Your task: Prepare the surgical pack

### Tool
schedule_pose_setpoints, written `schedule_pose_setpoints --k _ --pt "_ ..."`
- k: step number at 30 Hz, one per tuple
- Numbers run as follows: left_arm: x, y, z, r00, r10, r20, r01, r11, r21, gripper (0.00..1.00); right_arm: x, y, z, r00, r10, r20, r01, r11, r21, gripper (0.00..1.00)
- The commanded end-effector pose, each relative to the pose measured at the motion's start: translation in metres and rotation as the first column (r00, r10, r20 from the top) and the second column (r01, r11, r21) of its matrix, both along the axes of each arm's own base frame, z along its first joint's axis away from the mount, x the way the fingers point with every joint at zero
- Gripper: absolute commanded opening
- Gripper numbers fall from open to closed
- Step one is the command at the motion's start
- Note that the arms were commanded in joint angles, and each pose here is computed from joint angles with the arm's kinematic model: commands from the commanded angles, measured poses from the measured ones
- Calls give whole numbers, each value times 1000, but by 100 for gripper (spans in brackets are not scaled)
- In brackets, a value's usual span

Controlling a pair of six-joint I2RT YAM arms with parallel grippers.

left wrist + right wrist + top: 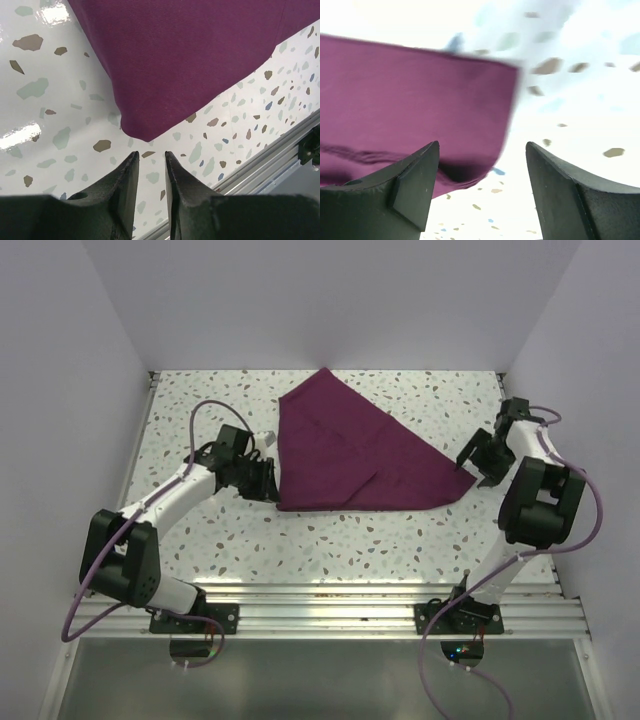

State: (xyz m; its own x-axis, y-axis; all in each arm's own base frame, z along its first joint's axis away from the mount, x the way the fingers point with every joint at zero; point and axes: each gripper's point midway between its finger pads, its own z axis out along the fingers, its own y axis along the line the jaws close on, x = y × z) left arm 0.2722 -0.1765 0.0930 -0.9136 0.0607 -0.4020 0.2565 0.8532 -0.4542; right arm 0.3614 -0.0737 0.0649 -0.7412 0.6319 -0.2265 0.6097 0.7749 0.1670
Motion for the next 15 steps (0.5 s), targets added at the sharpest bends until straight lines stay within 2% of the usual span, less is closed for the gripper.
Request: schedule_pose_setpoints --k 1,6,11,15 --pt "4 4 3 999 -35 30 36 999 -6 31 -2 -25 -14 999 -44 -8 43 999 -30 73" --pt "1 11 1 1000 -24 14 24 1000 -16 32 4 -30 -29 1000 -21 4 22 999 -31 70" --pt "-4 16 0 1000 -4 6 4 1000 -26 32 14 -19 -53 1000 11 13 -12 998 61 64" --pt "-6 17 1 1000 11 -2 -11 999 -34 32 20 -23 -62 1000 20 10 -20 998 57 56"
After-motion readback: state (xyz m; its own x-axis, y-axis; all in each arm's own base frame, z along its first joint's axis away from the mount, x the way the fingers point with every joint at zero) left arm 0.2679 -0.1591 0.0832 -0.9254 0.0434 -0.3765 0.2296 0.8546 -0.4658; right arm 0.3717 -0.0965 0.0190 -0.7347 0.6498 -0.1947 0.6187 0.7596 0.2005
